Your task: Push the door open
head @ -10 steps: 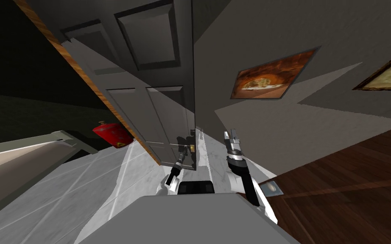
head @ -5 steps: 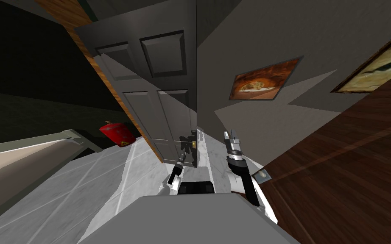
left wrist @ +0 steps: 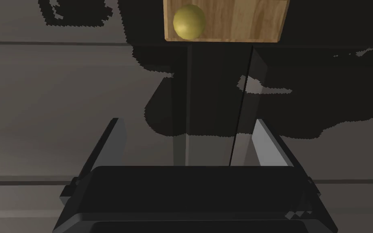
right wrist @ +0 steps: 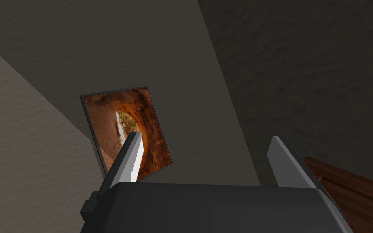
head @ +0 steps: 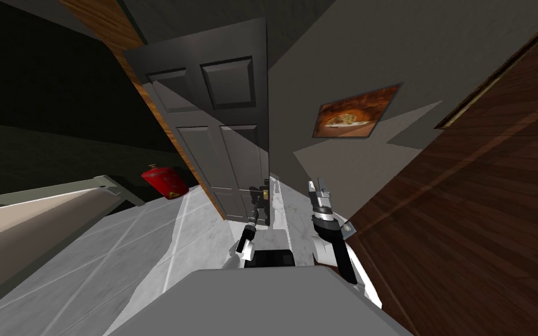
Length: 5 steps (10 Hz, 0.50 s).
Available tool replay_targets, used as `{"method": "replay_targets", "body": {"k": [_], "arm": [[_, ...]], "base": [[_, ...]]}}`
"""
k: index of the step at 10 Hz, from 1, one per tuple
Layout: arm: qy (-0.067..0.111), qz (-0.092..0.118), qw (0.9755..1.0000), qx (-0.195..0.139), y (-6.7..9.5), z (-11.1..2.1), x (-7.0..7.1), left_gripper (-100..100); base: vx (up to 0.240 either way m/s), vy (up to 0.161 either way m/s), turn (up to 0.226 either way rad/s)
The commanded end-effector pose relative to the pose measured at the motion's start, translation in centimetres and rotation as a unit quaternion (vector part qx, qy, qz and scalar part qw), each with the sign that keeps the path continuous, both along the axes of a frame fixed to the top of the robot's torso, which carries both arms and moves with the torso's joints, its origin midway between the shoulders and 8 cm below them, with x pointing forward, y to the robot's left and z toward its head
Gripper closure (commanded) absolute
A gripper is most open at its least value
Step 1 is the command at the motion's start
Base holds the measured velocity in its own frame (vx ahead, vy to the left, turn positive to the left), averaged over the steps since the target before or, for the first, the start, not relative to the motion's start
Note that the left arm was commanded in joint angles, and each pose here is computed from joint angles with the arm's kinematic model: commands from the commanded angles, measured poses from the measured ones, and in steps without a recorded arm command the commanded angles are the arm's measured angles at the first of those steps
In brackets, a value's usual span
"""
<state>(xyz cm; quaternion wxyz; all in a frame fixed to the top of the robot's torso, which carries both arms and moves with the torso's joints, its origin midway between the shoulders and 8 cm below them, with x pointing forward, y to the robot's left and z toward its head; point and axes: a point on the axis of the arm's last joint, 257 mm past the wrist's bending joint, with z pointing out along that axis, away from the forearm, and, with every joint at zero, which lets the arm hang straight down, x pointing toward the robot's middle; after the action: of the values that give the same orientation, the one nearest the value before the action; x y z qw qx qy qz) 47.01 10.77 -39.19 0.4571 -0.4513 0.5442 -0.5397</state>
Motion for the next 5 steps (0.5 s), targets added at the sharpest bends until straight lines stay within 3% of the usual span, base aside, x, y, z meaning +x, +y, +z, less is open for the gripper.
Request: {"method": "replay_targets", "body": {"k": [1, 2, 5], "arm": [[0.001, 0.002, 1.0, -0.005, -0.7, 0.0, 0.0, -100], [0.001, 0.001, 1.0, -0.003, -0.4, 0.0, 0.0, -100], [0.0, 0.005, 0.9999, 0.013, 1.3, -0.3, 0.1, -100]], "base": [[-0.13, -0.172, 0.004], [-0.05, -0.083, 0.01], [0.101, 0.102, -0.013]]}}
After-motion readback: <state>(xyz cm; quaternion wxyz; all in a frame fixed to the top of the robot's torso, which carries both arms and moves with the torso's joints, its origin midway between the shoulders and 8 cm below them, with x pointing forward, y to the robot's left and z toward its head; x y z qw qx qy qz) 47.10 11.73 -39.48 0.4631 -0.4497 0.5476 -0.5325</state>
